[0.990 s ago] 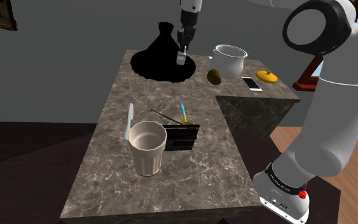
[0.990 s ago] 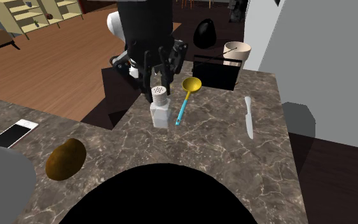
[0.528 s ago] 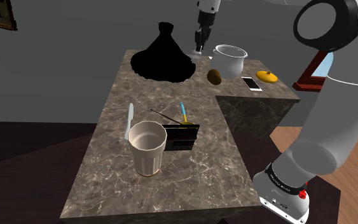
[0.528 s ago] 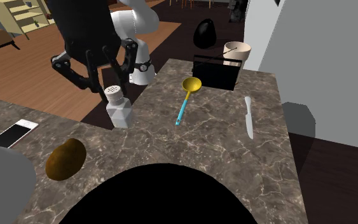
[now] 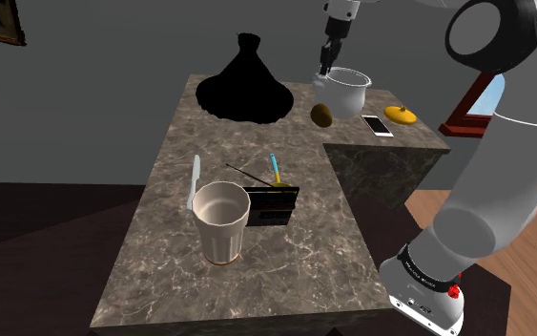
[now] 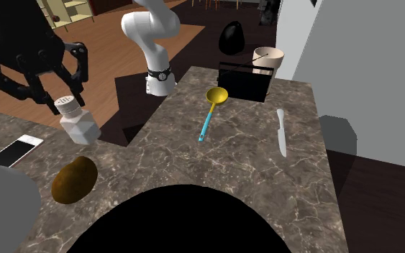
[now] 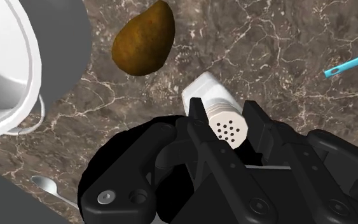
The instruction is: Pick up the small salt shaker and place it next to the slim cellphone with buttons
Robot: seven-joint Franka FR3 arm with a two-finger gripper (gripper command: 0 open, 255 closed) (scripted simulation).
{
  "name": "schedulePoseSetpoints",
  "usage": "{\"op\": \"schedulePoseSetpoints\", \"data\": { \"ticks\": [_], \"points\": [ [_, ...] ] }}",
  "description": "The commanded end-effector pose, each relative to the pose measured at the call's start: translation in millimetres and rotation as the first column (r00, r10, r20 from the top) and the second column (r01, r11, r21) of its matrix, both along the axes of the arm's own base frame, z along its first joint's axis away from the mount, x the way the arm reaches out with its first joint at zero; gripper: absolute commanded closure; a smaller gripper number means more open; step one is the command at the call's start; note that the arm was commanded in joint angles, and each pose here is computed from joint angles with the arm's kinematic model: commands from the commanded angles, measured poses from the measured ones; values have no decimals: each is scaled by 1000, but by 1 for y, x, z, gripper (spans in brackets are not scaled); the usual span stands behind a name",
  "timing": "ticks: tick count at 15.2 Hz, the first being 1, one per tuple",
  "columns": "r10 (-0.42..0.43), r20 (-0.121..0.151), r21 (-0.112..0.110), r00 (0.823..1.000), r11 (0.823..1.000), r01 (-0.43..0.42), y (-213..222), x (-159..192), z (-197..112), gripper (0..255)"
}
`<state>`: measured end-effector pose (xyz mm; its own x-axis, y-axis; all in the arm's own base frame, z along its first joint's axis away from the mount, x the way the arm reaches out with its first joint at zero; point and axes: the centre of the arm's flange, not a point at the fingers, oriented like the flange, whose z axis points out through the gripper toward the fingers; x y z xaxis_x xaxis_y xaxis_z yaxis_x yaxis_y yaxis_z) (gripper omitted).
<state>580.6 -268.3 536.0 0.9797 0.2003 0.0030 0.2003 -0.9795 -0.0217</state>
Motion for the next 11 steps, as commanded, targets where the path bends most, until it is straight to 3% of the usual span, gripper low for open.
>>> {"op": "schedulePoseSetpoints", "data": {
  "ticks": [1,11],
  "points": [
    [1,0,0,1000,1000,-1,-24,-10,-1,255],
    [1,0,0,1000,1000,-1,-138,-57,-6,255]
  ]
}}
